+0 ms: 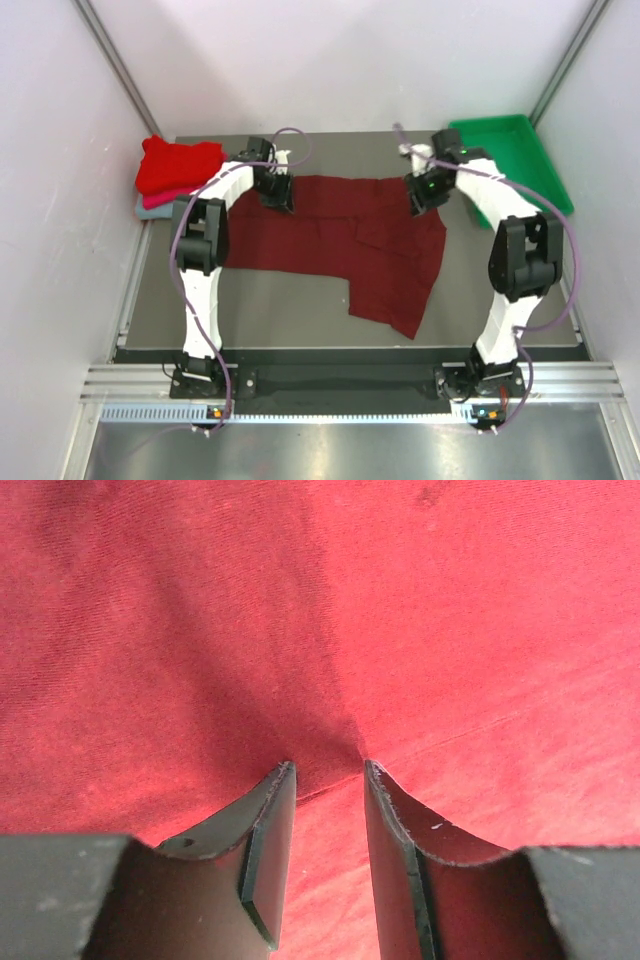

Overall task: Fold and stack the t-shirts
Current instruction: Fold the tshirt

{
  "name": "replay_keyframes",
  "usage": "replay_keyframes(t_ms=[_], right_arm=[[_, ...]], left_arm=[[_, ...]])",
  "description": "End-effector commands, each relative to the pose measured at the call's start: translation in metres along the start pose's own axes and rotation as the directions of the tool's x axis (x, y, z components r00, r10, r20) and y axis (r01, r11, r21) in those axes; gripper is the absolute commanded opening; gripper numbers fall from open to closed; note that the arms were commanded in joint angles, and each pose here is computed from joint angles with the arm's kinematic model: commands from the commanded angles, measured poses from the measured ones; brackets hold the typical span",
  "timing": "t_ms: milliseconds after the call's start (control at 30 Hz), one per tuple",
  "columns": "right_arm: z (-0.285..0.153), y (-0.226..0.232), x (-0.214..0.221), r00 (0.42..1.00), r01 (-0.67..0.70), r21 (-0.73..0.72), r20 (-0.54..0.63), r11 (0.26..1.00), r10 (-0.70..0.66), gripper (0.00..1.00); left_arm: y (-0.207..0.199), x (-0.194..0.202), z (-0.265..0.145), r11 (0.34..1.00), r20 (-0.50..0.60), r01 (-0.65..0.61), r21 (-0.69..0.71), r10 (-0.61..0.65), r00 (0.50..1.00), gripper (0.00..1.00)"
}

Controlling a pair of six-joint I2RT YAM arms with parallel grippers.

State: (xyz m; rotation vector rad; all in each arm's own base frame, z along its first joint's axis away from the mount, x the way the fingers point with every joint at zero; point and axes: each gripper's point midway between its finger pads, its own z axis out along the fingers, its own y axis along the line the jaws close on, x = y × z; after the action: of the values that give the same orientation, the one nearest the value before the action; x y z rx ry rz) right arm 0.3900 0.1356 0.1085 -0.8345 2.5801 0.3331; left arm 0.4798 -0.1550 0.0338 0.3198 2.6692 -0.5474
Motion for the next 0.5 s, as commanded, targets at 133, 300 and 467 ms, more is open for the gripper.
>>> replay_keyframes(t_ms=[133,300,467], right_arm=[[0.032,-0.059,-0.010,0.961,-0.270,-0.084,0.041,0.959,0.274,0.36],[0.050,-0.076,-0.016,0.946,-0.314,-0.125,0.041,0.941,0.321,0.36],[0.070,-0.079,-0.004,0.932,-0.358,-0.146,-0.003,0.922,0.362,0.36]], left_arm=[[0.025,0.000,0.001,0.999,-0.013,0.024,-0.026,-0.024,1.000,0.40],[0.048,0.005,0.008,0.992,-0.017,0.027,-0.127,-0.029,0.999,0.39],[0.064,0.007,0.020,0.984,-0.034,0.004,-0.177,-0.010,0.999,0.39]])
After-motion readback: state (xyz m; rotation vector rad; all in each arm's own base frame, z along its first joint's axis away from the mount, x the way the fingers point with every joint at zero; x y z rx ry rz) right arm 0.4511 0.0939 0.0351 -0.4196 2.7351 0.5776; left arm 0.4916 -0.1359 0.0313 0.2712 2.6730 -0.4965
